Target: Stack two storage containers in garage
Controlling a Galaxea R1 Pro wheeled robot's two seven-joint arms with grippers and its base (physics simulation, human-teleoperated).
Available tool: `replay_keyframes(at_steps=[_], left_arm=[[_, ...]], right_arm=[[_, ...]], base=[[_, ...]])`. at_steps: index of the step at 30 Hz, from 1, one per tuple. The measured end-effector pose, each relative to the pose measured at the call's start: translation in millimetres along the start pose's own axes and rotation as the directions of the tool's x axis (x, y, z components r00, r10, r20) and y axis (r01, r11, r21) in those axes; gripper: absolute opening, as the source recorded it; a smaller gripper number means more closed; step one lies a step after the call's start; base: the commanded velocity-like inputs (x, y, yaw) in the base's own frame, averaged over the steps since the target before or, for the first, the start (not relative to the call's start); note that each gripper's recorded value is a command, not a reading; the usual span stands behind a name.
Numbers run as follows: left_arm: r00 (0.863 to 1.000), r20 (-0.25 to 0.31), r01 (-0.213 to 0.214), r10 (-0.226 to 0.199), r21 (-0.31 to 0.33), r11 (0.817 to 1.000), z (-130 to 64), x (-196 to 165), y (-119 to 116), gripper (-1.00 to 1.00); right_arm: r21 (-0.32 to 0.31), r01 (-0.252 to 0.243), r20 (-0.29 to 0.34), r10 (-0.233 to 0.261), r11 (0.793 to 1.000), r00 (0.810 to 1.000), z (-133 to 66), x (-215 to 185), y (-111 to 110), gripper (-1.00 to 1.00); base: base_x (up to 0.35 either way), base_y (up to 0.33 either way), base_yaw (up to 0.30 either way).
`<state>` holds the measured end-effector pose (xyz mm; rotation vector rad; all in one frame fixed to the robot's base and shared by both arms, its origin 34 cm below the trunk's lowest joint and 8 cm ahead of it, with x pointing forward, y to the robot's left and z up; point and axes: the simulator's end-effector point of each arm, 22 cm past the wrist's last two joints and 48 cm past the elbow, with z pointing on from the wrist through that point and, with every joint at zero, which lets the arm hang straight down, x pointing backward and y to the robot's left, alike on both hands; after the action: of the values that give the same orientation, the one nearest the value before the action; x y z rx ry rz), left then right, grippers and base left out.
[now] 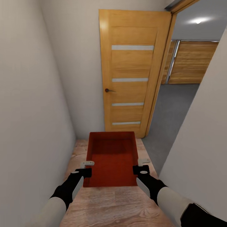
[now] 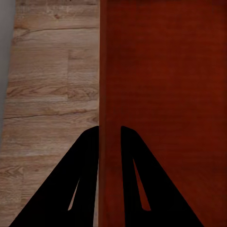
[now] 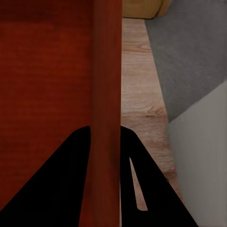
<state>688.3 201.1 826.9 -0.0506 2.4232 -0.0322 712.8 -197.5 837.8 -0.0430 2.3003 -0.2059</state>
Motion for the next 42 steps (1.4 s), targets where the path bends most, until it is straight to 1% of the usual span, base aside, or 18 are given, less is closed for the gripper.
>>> replay_keyframes(at_steps=[33,42], left_arm=[[1.0,0.001,-0.001,0.001,0.0,1.0,-0.2,-0.9,0.2,-1.0],[0.999,0.036,-0.006,0.006,0.0,1.0,0.0,-8.9,-1.1,-1.0]], right_arm=[[-0.001,-0.001,0.001,0.001,1.0,1.0,0.0,-0.5,0.1,-1.0],[0.003,-0.009,0.032,0.009,1.0,0.999,0.9,-5.5,-1.4,-1.0]], base=[[0.322,0.0,0.0],[0.064,0.0,0.0]])
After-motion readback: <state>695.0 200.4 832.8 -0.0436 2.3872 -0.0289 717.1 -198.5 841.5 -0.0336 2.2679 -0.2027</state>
